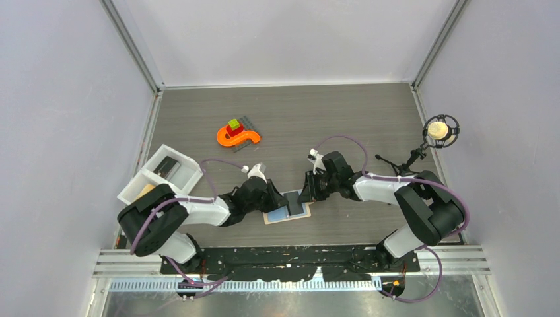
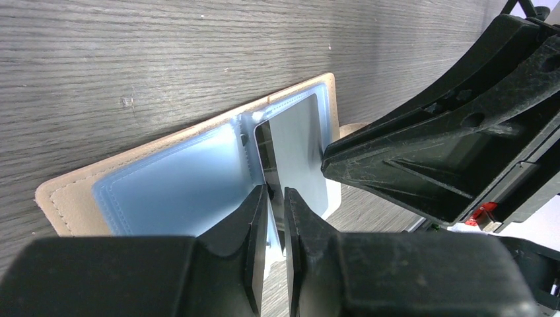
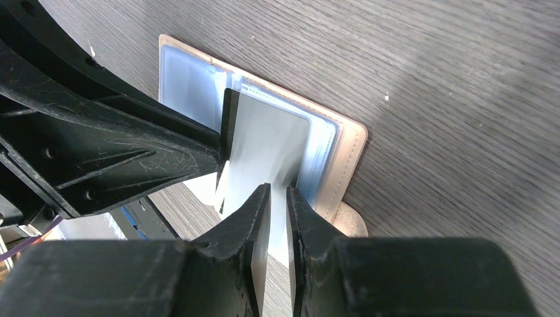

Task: Take the credit cards out of the card holder
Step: Remove the credit card from the card holder.

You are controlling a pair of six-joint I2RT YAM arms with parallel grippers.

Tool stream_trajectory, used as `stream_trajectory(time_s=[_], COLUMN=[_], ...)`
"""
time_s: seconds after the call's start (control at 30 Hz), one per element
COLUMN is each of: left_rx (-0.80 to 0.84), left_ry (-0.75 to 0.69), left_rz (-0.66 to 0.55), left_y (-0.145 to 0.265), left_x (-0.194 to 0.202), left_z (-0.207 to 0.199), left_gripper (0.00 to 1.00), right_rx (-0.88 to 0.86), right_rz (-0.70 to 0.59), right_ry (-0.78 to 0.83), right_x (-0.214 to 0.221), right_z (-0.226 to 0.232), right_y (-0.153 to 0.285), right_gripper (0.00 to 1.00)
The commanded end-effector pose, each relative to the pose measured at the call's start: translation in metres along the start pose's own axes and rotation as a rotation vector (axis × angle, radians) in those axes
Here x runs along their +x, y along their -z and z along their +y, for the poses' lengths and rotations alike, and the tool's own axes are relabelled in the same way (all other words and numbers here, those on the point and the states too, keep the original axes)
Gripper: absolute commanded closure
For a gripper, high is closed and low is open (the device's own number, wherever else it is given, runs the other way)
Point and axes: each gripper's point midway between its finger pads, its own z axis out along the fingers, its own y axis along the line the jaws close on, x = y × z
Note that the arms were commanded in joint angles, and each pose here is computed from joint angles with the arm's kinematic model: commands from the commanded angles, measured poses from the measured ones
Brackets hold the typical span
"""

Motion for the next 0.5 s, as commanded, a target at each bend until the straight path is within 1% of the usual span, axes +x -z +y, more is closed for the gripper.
stream_trajectory(time_s=[0.0, 0.2, 0.37, 0.47], left_rx=[0.168, 0.182, 0.191, 0.183], left_ry=[0.030, 0.066, 0.092, 0.101], left_rz=[-0.010, 0.005, 0.000, -0.012], left_y=[0.0028, 0.0002, -0.0007, 0.0005], left_x=[-0.0057, -0.0022, -0.0018, -0.0030], left_z=[-0.0424, -0.0432, -0.0414, -0.0375], left_gripper=[0.84, 0.85, 0.99, 1.00], right_rx=[0.026, 0.026, 0.030, 0.043], right_rz=[0.005, 0.006, 0.006, 0.006], right_ry=[-0.002, -0.002, -0.001, -0.006], right_x=[0.0061, 0.0060, 0.0060, 0.0065], right_z=[-0.0074, -0.0073, -0.0080, -0.0112], right_y=[-0.0017, -0.0018, -0.0018, -0.0019], right_gripper=[0.78, 0.78, 0.78, 0.78])
